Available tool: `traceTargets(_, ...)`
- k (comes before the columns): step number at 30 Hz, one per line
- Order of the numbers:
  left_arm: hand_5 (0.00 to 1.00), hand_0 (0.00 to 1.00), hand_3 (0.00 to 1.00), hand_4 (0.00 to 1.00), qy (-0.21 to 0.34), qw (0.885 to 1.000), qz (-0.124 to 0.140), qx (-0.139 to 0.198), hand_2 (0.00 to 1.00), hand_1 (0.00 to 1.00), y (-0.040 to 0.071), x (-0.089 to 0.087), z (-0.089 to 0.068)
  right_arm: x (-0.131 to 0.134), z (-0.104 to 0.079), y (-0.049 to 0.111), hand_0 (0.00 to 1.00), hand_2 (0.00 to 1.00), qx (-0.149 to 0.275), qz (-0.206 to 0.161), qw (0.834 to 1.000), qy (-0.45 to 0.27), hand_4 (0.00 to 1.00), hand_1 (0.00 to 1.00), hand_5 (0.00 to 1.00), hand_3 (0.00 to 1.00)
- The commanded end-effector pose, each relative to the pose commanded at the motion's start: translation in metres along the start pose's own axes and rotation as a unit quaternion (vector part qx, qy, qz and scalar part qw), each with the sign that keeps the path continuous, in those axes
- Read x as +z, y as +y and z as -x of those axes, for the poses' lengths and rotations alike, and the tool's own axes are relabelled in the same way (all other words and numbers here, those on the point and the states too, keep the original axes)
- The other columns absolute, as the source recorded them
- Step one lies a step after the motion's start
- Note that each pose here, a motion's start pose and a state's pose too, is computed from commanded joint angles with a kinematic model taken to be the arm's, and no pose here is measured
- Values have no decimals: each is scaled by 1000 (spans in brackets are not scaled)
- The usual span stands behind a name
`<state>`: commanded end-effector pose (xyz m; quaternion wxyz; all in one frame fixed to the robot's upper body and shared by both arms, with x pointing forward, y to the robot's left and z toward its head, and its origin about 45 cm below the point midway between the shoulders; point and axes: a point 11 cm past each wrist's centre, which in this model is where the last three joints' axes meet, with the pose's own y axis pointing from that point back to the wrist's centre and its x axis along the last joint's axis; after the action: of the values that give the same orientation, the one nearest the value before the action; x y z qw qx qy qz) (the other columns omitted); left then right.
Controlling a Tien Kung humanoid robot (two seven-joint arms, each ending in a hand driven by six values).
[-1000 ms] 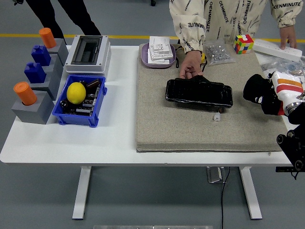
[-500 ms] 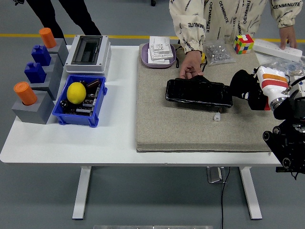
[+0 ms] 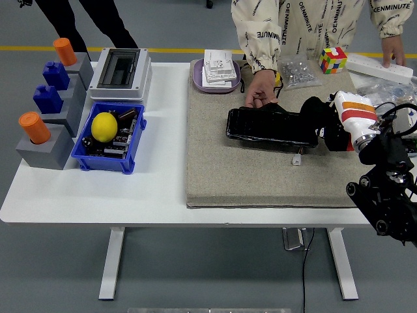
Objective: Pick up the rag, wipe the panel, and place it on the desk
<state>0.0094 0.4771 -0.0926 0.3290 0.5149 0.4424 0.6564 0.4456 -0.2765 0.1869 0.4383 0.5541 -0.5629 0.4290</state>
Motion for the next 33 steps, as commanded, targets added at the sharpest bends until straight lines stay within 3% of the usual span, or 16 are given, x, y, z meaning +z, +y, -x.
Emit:
traceTargets(8, 473, 651, 566, 597, -2, 1000, 1, 0, 739, 695, 0, 1, 0, -14, 11, -1, 273, 421, -13, -11, 1000, 1, 998, 357, 139, 430)
traceTargets(33, 473, 651, 565, 596, 3, 1000, 7, -2, 738, 694, 1, 9, 2, -63, 14, -9, 272, 421, -16, -55, 998, -9, 998, 357, 145, 431)
